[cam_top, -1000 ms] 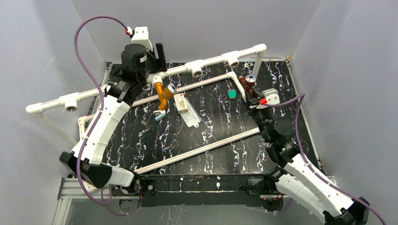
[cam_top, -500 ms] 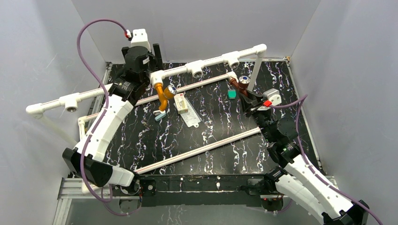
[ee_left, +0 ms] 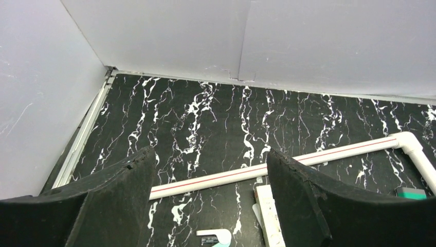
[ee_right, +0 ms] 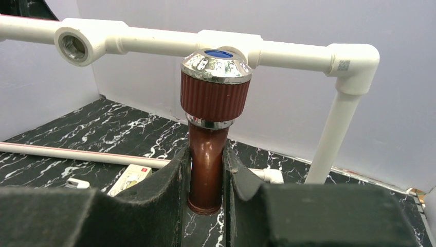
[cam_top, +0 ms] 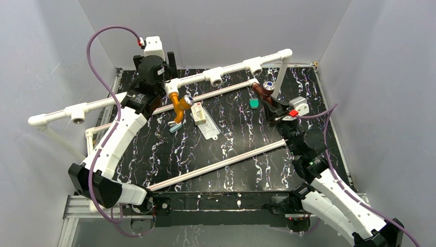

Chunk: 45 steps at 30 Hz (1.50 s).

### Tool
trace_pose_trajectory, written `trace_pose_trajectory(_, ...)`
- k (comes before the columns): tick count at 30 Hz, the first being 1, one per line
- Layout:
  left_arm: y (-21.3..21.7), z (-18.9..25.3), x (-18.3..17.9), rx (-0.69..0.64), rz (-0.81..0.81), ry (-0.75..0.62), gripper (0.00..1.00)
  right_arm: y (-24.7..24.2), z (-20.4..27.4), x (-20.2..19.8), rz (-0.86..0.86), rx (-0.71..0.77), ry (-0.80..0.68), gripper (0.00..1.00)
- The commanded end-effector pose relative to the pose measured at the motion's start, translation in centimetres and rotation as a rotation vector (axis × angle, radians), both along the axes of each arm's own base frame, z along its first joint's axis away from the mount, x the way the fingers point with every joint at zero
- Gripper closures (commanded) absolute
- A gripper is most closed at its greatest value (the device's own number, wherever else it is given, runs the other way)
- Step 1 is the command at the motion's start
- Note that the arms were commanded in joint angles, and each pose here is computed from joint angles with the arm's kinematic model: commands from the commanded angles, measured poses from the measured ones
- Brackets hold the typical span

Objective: Install the water faucets

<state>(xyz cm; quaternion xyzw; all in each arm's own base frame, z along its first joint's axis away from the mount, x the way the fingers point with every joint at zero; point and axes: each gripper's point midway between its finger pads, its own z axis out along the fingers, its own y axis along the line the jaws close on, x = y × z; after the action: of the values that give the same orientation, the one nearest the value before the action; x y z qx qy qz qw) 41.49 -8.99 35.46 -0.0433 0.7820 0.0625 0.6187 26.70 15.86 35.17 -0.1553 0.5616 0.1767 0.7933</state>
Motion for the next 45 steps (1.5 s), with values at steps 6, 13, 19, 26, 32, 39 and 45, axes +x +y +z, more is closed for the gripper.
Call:
trace_pose_trajectory(6,0.9,-8.2,-1.8,0.127,0.011,0.244,0.23,-1.8,6.8,-0.7,-0.061,0.094,-0.166,0.99)
trace_pose_trajectory(13,0.9,-9.0,-2.0,0.133,0.006,0.26,0.23,-2.1,7.1,-0.2,-0.098,0.082,-0.193,0.99)
trace_pose_trajectory(19,1.0,-9.2,-2.1,0.141,0.005,0.264,0.23,-1.7,7.0,0.4,-0.111,0.027,-0.217,0.99)
trace_pose_trajectory(26,1.0,-9.6,-2.4,0.143,-0.001,0.268,0.23,-1.6,7.4,0.4,-0.124,-0.039,-0.257,0.99)
trace_pose_trajectory(32,1.2,-10.2,-2.6,0.148,-0.002,0.277,0.23,-1.3,7.1,0.2,-0.113,-0.11,-0.269,0.99)
trace_pose_trajectory(39,1.0,-11.3,-2.7,0.149,-0.012,0.294,0.23,-1.5,6.6,0.3,-0.152,-0.241,-0.314,0.99)
trace_pose_trajectory(45,1.0,-11.6,-2.8,0.156,-0.017,0.303,0.23,-1.3,6.4,0.5,-0.171,-0.352,-0.368,0.99)
